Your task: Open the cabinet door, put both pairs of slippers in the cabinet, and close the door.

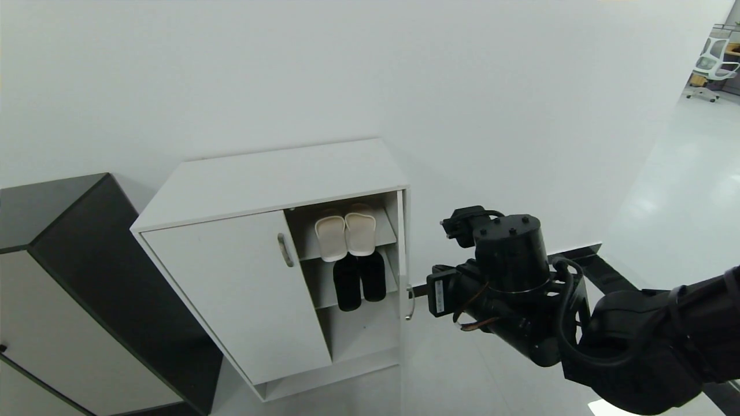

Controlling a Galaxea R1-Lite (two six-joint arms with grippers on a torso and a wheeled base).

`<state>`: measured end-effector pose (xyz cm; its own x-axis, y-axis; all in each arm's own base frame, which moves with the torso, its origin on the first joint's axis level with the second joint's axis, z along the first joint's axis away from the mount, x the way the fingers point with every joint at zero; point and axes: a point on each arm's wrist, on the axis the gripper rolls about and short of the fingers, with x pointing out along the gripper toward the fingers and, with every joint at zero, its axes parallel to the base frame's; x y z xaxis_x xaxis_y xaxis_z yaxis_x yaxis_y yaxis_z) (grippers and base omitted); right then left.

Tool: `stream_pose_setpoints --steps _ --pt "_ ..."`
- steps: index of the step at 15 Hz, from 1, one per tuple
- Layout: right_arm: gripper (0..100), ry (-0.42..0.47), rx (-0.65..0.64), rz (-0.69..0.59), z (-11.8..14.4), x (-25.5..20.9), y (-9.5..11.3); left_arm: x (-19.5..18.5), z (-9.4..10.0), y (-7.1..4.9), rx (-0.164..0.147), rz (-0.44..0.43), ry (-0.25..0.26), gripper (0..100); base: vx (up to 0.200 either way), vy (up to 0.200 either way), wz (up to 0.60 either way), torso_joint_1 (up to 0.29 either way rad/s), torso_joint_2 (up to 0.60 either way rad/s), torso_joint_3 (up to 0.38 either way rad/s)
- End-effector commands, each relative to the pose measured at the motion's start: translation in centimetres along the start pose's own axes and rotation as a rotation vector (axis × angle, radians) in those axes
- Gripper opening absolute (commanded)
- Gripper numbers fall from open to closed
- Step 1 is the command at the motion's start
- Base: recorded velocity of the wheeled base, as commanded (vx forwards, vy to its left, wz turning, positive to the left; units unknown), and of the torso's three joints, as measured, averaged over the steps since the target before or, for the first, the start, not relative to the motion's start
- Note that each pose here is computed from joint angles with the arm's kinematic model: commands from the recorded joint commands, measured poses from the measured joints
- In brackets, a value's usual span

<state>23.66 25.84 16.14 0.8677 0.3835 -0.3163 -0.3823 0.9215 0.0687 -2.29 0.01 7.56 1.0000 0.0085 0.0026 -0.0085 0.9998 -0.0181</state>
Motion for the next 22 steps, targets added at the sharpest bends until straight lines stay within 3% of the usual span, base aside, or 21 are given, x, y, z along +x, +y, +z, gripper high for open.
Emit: stream_pose_setpoints --steps 1,6,12,16,20,22 --pt "0 0.014 -0.023 0.008 -0.5 -0.3 -0.1 0.0 0.0 0.0 -0.002 0.001 0.001 0 0.000 0.000 0.00 0.000 0.00 0.000" --pt "0 0.019 -0.026 0.010 -0.6 -0.2 -0.1 0.0 0.0 0.0 0.000 0.001 0.001 0 0.000 0.000 0.00 0.000 0.00 0.000" --pt "0 0.024 -0.041 0.009 -0.8 -0.2 -0.1 0.0 0.0 0.0 0.000 0.001 0.001 0 0.000 0.000 0.60 0.002 0.00 0.000" --pt "0 0.035 -0.042 0.052 -1.2 -0.4 -0.2 0.0 0.0 0.0 -0.002 0.001 0.001 0 0.000 0.000 0.00 0.000 0.00 0.000" --pt "0 -0.001 -0.105 0.206 -2.1 -1.0 -3.0 0.0 0.0 0.0 0.000 0.001 0.001 0 0.000 0.000 0.00 0.000 0.00 0.000" --pt "0 0.024 -0.103 0.316 -3.1 -1.0 -5.1 0.0 0.0 0.0 0.000 0.001 0.001 0 0.000 0.000 0.00 0.000 0.00 0.000"
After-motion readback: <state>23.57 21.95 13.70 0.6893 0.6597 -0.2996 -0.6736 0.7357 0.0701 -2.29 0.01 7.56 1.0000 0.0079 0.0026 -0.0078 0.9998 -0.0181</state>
